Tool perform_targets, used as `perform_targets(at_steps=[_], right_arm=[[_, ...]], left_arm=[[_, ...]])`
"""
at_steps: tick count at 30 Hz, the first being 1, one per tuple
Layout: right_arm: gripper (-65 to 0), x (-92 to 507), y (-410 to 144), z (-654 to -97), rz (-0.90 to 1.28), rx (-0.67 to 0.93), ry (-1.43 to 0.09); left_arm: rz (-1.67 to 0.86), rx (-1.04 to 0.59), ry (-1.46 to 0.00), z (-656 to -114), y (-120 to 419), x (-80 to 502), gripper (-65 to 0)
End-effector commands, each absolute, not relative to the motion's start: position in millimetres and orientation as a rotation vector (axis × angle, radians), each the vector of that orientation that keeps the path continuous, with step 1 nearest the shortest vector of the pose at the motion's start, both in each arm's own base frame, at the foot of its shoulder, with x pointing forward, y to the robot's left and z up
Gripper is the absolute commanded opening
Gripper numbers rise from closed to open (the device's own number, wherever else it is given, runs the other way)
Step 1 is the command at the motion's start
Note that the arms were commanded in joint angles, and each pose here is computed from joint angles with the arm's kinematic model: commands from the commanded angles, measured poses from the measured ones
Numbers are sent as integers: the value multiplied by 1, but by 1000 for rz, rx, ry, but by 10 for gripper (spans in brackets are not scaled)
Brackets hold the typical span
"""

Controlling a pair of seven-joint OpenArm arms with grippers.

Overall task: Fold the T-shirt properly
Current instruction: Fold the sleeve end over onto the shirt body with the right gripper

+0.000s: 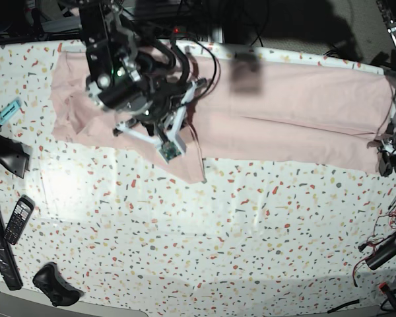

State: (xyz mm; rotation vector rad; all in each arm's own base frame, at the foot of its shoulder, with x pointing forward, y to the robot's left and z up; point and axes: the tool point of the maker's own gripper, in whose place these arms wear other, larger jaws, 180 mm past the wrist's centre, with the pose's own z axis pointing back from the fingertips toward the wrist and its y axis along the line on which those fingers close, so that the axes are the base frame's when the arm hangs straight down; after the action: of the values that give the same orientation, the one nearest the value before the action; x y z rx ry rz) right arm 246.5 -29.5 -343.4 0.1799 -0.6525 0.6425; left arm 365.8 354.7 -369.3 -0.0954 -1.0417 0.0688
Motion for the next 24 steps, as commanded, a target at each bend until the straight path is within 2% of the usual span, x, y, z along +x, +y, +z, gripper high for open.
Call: perform_targets(at_steps=[1,9,24], right_arm=[[-650,245,-24,-333,646,200,-690],[-650,214,-2,-314,638,355,-718],[-650,192,47,-299,725,527,-753]], left_arm=[[58,-81,-1111,-345,363,377,-371],[58,-81,-1110,-345,363,377,-371],[57,-81,-1085,-350,363,374,-371]])
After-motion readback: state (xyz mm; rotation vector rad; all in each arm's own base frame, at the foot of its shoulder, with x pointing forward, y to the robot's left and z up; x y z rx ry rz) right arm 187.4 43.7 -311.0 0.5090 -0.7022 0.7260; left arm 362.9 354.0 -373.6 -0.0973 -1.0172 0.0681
